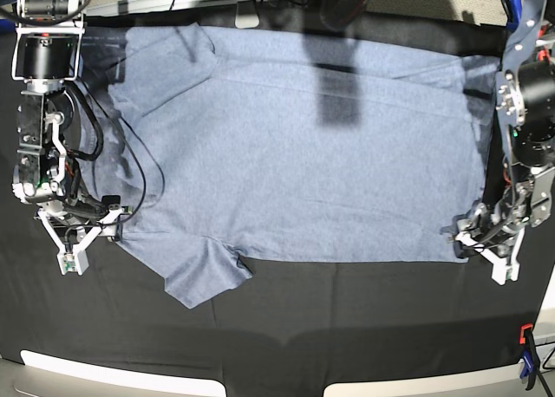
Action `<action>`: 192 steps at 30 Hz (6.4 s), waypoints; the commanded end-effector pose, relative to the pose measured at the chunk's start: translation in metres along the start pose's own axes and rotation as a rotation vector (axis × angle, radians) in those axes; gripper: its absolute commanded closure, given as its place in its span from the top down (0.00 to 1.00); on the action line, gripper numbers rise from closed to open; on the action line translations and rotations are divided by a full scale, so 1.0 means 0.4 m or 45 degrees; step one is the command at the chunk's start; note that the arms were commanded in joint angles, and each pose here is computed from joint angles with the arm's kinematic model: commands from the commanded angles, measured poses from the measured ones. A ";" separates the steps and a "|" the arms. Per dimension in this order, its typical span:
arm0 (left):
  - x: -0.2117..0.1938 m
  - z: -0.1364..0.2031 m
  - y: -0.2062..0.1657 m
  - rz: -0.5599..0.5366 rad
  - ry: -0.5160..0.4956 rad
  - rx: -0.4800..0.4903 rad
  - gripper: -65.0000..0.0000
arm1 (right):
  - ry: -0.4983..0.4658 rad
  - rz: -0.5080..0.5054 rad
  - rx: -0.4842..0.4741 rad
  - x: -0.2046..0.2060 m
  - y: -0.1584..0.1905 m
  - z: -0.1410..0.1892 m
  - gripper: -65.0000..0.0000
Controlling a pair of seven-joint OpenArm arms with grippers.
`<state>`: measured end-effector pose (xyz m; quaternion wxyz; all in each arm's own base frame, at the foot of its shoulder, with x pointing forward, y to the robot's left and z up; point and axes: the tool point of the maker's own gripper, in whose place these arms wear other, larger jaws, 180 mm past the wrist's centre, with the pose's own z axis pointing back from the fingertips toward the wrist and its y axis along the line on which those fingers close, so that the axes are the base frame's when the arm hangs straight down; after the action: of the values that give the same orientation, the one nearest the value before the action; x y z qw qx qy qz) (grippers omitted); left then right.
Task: Layout the t-shirt on the table in an organized manner, then fold the t-shirt properly
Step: 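Lower both grippers to the shirt side edges and grasp them, then hold the side edges with both grippers and lift them, then fold the held half over the other half with both grippers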
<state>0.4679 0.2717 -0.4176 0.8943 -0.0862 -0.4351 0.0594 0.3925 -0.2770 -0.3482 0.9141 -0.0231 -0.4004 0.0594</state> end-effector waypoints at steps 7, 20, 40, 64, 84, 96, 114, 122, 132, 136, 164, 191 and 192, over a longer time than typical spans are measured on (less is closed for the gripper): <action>0.008 -0.010 -0.036 -0.001 0.019 -0.033 0.41 | -0.097 0.016 -0.014 0.068 -0.018 0.014 0.46; -0.008 -0.013 -0.052 -0.004 0.052 -0.060 0.00 | -0.249 0.025 0.022 0.161 -0.024 0.004 0.69; -0.011 -0.014 -0.055 -0.003 0.056 -0.062 0.00 | -0.047 -0.173 0.138 0.199 -0.041 -0.184 0.68; -0.013 -0.014 -0.055 -0.003 0.064 -0.062 0.00 | -0.016 -0.098 0.094 0.190 -0.015 -0.203 0.68; -0.025 -0.013 -0.055 -0.003 0.087 -0.062 0.00 | 0.053 -0.103 0.102 0.115 -0.005 -0.211 0.68; -0.037 -0.012 -0.052 -0.002 0.097 -0.059 0.00 | 0.089 -0.108 0.102 0.077 -0.001 -0.214 0.68; -0.037 -0.012 -0.052 -0.002 0.097 -0.060 0.00 | 0.067 -0.062 0.035 0.102 -0.037 -0.209 0.68; -0.037 -0.012 -0.053 -0.001 0.095 -0.060 0.00 | 0.131 -0.040 0.004 0.058 -0.061 -0.204 0.68; -0.036 -0.012 -0.052 -0.001 0.095 -0.060 0.00 | 0.198 -0.015 0.042 -0.017 -0.033 -0.210 0.52; -0.036 -0.012 -0.052 -0.001 0.095 -0.060 0.00 | 0.214 0.076 0.047 -0.021 -0.014 -0.217 0.19; 0.147 0.172 -0.049 0.032 -0.449 -0.048 0.00 | -0.002 0.337 -0.321 0.035 -0.108 -0.121 0.00; 0.034 0.289 0.044 0.137 -0.451 -0.078 0.00 | -0.205 0.486 -0.421 -0.039 0.010 0.130 0.00; 0.037 0.294 0.039 0.123 -0.455 -0.085 0.00 | -0.208 0.479 -0.433 -0.045 0.002 0.146 0.00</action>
<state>0.3714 0.2921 -0.3664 0.8198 -0.1288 -0.5474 0.1083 0.3278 -0.2707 -0.3419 0.8522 -0.2252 -0.4424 0.1654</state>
